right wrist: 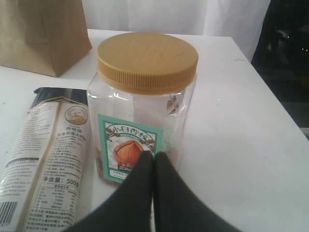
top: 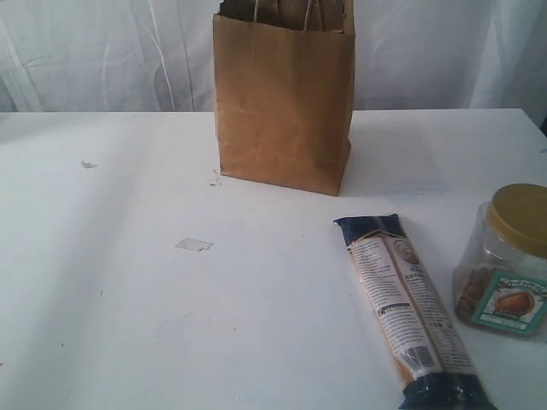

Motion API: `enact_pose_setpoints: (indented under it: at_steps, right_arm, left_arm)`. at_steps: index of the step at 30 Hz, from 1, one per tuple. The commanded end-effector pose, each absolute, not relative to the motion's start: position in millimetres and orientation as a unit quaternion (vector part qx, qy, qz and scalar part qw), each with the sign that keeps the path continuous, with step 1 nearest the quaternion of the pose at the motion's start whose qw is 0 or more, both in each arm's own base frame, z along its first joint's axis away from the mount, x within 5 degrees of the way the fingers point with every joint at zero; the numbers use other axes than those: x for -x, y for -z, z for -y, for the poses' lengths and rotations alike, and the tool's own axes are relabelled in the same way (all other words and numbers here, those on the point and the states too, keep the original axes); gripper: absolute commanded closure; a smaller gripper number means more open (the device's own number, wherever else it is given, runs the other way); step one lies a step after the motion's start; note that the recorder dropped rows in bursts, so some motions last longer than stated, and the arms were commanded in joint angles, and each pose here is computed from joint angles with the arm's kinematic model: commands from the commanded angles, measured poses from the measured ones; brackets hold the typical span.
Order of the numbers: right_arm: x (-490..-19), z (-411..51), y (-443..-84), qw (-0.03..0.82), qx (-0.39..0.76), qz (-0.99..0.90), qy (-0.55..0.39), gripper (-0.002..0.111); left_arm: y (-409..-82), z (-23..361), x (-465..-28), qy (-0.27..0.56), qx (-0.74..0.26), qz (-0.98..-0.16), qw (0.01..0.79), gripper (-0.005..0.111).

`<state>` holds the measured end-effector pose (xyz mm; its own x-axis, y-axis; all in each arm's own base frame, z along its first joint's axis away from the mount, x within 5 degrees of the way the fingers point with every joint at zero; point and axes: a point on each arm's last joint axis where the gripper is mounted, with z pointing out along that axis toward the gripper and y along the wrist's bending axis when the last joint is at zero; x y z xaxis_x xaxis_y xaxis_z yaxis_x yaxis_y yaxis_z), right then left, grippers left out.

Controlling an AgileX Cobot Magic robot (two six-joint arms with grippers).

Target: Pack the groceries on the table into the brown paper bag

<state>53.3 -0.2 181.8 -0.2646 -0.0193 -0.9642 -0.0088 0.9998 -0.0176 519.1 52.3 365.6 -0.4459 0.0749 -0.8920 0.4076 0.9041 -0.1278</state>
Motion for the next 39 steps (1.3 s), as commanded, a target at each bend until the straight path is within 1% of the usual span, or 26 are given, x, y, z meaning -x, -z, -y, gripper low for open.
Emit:
enact_pose_setpoints:
  at_steps: [1,5,9,10,12,14,16,18,19,24,25,28,31,35,37,39]
  right_arm:
    - [-53,1,-182,0.609,0.004,-0.793,0.005,0.108]
    - [-53,1,-182,0.609,0.004,-0.793,0.005,0.108]
    - [-53,1,-182,0.609,0.004,-0.793,0.005,0.108]
    - [-53,1,-182,0.609,0.004,-0.793,0.005,0.108]
    - [-53,1,-182,0.609,0.004,-0.793,0.005,0.108]
    - [-53,1,-182,0.609,0.004,-0.793,0.005,0.108]
    - [-53,1,-182,0.609,0.004,-0.793,0.005,0.108]
    - [-53,1,-182,0.609,0.004,-0.793,0.005,0.108]
    - [-53,1,-182,0.609,0.004,-0.793,0.005,0.108]
    - [-53,1,-182,0.609,0.004,-0.793,0.005,0.108]
    - [-53,1,-182,0.609,0.004,-0.793,0.005,0.108]
    - [-53,1,-182,0.609,0.004,-0.793,0.005,0.108]
    - [-53,1,-182,0.609,0.004,-0.793,0.005,0.108]
    - [-53,1,-182,0.609,0.004,-0.793,0.005,0.108]
    - [-53,1,-182,0.609,0.004,-0.793,0.005,0.108]
    - [-53,1,-182,0.609,0.004,-0.793,0.005,0.108]
  left_arm:
    - [-381,-77,-497,0.068,-0.014,-0.895,0.441,0.107]
    - [-401,-72,-477,0.075,-0.008,-0.897,0.436,0.107]
    - [-431,-60,-445,0.074,-0.003,-0.887,0.456,0.107]
    - [-431,-57,-437,0.065,-0.011,-0.89,0.451,0.107]
    - [-437,-52,-412,0.039,-0.025,-0.891,0.452,0.107]
    - [-436,-50,-386,0.02,-0.019,-0.889,0.457,0.107]
    - [-437,-45,-348,0.011,-0.008,-0.875,0.484,0.107]
    - [-422,-40,-306,0.002,0.005,-0.863,0.505,0.107]
    - [-406,-38,-289,-0.001,0.011,-0.863,0.506,0.107]
    - [-359,-25,-189,-0.016,0.047,-0.808,0.587,0.107]
    - [-354,-23,-170,-0.021,0.046,-0.798,0.6,0.107]
    - [-329,-13,-120,-0.019,0.04,-0.789,0.613,0.107]
    - [-311,-6,-88,-0.018,0.035,-0.775,0.631,0.107]
    - [-295,-2,-67,-0.016,0.033,-0.76,0.649,0.107]
    - [-281,-1,-66,-0.011,0.029,-0.772,0.635,0.107]
    - [-265,1,-66,0.002,0.025,-0.797,0.603,0.107]
